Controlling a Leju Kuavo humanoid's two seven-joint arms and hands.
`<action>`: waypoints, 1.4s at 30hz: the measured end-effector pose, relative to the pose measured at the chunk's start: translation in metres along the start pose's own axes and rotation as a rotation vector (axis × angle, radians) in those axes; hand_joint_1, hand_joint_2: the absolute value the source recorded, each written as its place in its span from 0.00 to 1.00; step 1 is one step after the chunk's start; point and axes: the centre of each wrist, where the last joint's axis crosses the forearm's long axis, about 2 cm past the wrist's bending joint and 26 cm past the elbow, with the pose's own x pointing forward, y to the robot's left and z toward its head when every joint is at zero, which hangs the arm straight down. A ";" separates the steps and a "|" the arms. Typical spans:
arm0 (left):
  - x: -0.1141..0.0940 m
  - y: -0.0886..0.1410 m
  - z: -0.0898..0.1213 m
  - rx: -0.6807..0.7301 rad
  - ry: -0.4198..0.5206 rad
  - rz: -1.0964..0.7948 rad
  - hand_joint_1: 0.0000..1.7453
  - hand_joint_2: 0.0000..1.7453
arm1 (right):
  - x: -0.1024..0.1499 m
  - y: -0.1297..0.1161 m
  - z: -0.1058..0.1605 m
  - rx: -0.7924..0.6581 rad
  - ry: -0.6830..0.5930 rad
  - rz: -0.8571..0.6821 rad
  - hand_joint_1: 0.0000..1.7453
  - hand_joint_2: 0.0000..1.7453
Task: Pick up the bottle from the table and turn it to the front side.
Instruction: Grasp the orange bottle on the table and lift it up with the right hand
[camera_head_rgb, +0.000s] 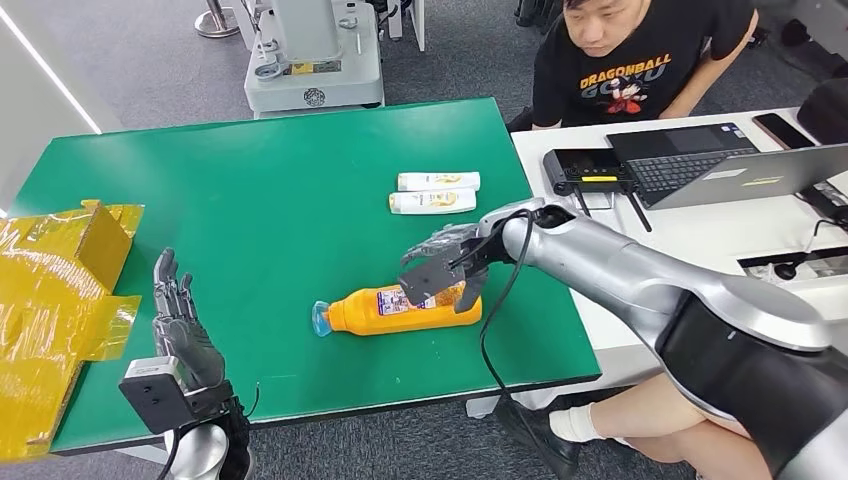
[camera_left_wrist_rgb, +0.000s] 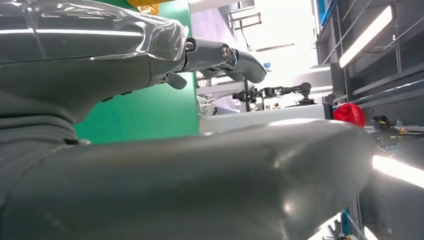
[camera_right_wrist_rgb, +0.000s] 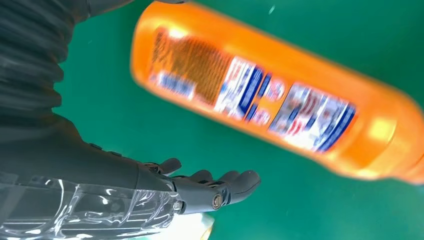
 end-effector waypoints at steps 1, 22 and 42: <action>0.000 0.000 0.000 0.001 0.001 0.001 0.00 0.00 | -0.002 0.006 -0.003 0.004 -0.002 -0.006 0.00 1.00; -0.003 -0.001 -0.003 0.000 0.009 -0.001 0.00 0.00 | -0.019 0.045 -0.017 0.029 -0.003 -0.026 0.00 1.00; -0.005 0.001 0.008 -0.008 0.024 -0.028 0.00 0.00 | 0.016 0.014 -0.026 -0.114 0.037 0.148 0.00 1.00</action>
